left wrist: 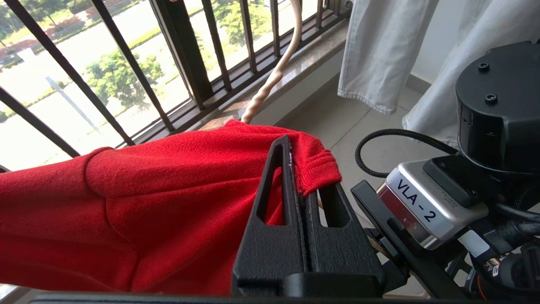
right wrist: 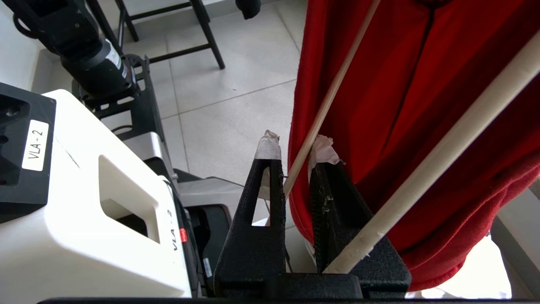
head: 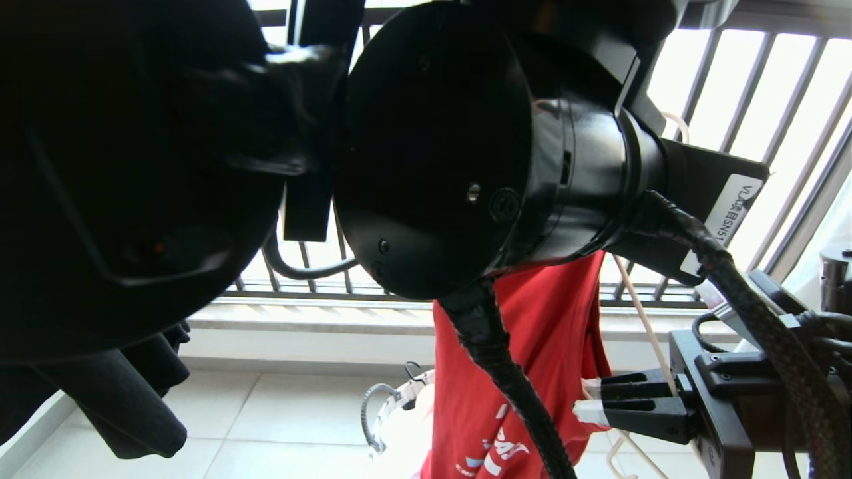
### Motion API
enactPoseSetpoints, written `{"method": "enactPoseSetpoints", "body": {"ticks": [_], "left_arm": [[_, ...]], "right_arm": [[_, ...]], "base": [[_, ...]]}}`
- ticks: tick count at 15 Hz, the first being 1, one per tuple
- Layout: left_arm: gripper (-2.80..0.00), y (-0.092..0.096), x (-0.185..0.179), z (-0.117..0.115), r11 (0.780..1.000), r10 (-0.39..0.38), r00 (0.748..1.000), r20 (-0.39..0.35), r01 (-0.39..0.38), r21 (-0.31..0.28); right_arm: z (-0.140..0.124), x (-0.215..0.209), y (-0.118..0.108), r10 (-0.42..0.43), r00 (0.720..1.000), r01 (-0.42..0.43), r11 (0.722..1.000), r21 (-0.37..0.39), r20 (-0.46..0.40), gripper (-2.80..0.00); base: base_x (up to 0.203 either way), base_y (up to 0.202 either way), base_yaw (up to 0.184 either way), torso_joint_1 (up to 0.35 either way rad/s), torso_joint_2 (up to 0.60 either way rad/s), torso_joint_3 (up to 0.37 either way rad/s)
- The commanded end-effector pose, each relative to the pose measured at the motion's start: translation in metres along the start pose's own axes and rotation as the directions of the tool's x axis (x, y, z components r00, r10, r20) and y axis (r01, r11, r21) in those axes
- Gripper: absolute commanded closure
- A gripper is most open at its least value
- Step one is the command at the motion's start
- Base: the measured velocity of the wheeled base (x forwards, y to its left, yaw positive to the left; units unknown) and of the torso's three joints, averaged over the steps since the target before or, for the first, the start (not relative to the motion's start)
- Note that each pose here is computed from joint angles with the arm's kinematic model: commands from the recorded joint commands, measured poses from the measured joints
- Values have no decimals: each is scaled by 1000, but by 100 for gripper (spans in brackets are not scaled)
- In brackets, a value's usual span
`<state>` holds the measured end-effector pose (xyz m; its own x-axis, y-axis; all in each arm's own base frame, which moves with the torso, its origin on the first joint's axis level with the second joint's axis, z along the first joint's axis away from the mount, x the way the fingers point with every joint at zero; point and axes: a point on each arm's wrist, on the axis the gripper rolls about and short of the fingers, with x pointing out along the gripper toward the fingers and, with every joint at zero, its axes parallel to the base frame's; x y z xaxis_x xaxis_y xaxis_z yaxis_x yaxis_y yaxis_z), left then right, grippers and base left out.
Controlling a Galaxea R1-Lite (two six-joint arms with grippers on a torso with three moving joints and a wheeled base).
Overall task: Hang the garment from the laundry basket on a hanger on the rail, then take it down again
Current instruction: Hang the clothes on the clothes rack
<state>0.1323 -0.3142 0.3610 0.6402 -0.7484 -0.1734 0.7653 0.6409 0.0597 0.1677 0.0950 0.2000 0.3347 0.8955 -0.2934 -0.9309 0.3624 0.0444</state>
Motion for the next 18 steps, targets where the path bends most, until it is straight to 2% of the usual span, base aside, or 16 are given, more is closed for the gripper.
{"method": "enactPoseSetpoints", "body": {"ticks": [1, 2, 7, 10, 13, 18], "left_arm": [[0, -1, 1, -2, 1000, 2, 1000, -10, -2, 4], [-280, -1, 2, -2, 1000, 3, 1000, -10, -3, 4], [-280, 1, -4, 0, 1000, 4, 1000, -11, -4, 4], [-280, 7, -21, -3, 1000, 12, 994, -106, -9, 22], [-280, 12, -31, -7, 996, 80, 980, -182, -71, 56], [-280, 24, -59, 1, 995, 96, 982, -164, -90, 47]], "right_arm": [[1, -1, 0, 3, 1000, -3, 1000, -8, 7, 0], [1, -1, 0, 3, 1000, -3, 1000, -7, 6, 0], [1, -1, 0, 2, 1000, -2, 1000, -9, 8, 0], [1, 0, 0, 3, 1000, -3, 1000, -6, 5, 0], [1, -1, 0, 1, 1000, -1, 1000, -9, 8, 0], [3, -2, 2, -2, 1000, 2, 1000, -14, 13, 0]], "base": [[0, 0, 0, 0, 0, 0], [0, 0, 0, 0, 0, 0], [0, 0, 0, 0, 0, 0], [0, 0, 0, 0, 0, 0], [0, 0, 0, 0, 0, 0], [0, 0, 0, 0, 0, 0]]}}
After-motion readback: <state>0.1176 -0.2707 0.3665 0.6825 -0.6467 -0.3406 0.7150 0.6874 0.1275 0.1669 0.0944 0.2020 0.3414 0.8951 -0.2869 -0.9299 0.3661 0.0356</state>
